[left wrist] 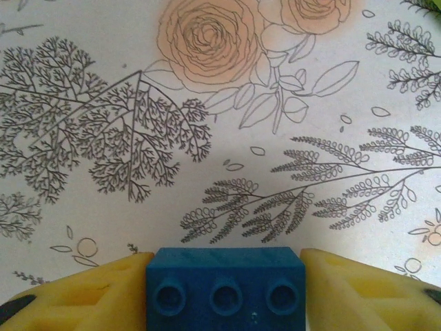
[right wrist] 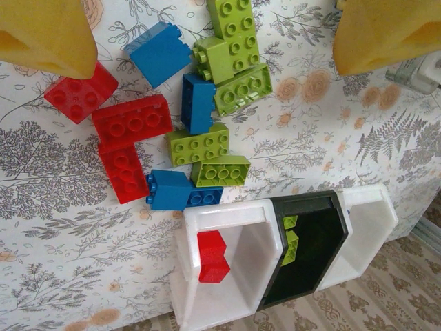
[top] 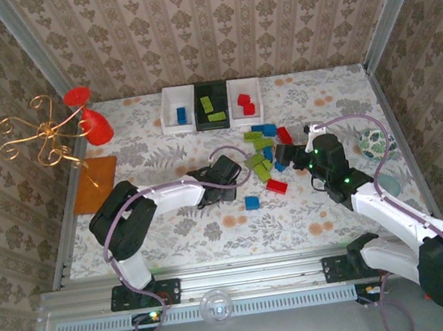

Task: Sort the legos into containers by color
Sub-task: Pick up the lego from the center of the table, then place the lego in the container.

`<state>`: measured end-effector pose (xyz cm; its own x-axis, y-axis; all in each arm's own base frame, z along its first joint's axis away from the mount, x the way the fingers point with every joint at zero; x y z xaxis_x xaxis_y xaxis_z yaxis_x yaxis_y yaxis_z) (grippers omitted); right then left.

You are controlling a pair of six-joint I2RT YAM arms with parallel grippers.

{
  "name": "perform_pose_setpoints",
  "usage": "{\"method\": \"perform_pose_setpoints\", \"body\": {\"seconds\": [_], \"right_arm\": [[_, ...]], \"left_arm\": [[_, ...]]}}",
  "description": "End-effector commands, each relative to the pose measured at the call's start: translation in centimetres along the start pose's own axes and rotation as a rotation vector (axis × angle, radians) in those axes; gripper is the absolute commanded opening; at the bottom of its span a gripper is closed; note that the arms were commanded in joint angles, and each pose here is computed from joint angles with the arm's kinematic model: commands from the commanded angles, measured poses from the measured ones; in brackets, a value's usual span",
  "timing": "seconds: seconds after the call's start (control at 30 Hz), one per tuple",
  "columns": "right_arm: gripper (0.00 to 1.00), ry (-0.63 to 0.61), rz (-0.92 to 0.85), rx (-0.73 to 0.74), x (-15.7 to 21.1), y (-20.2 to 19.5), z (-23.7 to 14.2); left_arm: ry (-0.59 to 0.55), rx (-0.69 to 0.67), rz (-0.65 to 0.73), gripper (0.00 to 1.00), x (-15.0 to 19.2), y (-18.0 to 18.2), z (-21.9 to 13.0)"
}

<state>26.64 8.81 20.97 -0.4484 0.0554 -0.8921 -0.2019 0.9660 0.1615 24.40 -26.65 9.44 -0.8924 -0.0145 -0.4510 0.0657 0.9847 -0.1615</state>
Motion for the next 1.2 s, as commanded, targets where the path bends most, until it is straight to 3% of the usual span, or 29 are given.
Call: {"method": "perform_pose_setpoints", "body": {"seconds": [0.0,0.13,0.3,0.53,0.7,0.9,1.07,1.17], "right_arm": [[0.9,-0.024,0.0,-0.022,-0.2,0.2,0.1],[0.9,-0.034,-0.04,-0.128,-0.3,1.7,0.4],[0.9,-0.051,-0.192,-0.3,-0.3,5.8,0.4],[0.9,-0.037,-0.263,-0.316,0.4,7.5,0.9],[0.9,-0.04,-0.274,-0.332,0.5,7.8,0.8],[0.9,-0.05,-0.3,-0.358,0.6,8.4,0.6],[0.9,-0.052,-0.307,-0.344,0.6,8.4,0.5],[0.9,-0.05,-0.31,-0.331,0.6,8.2,0.5]], "left_arm": [[0.029,-0.026,0.002,0.55,0.8,0.7,0.3],[-0.046,0.008,-0.053,0.51,-1.1,1.8,-0.8],[-0.196,0.04,-0.125,0.49,-6.8,4.6,-4.0],[-0.387,0.063,-0.212,0.47,-16.0,8.9,-6.7],[-0.446,0.07,-0.271,0.46,-21.7,10.5,-4.8],[-0.438,0.059,-0.3,0.47,-26.8,11.2,0.0],[-0.405,0.039,-0.285,0.55,-29.9,11.5,2.6],[-0.408,0.051,-0.271,0.68,-30.8,11.3,1.5]]}}
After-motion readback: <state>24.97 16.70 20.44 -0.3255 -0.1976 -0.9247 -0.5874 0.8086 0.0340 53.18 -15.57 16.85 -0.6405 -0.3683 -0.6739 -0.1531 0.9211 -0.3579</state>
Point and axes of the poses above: each hand's point on the last joint's axis, 136 mm out from that joint toward the fingers, its own z axis out along the fingers, its own y axis along the line the jaws close on, x = y × z, the point moved 8 cm from there along -z, back along the fingers, and after that the axes turned 14 degrees about -z, right-handed, at the moved point
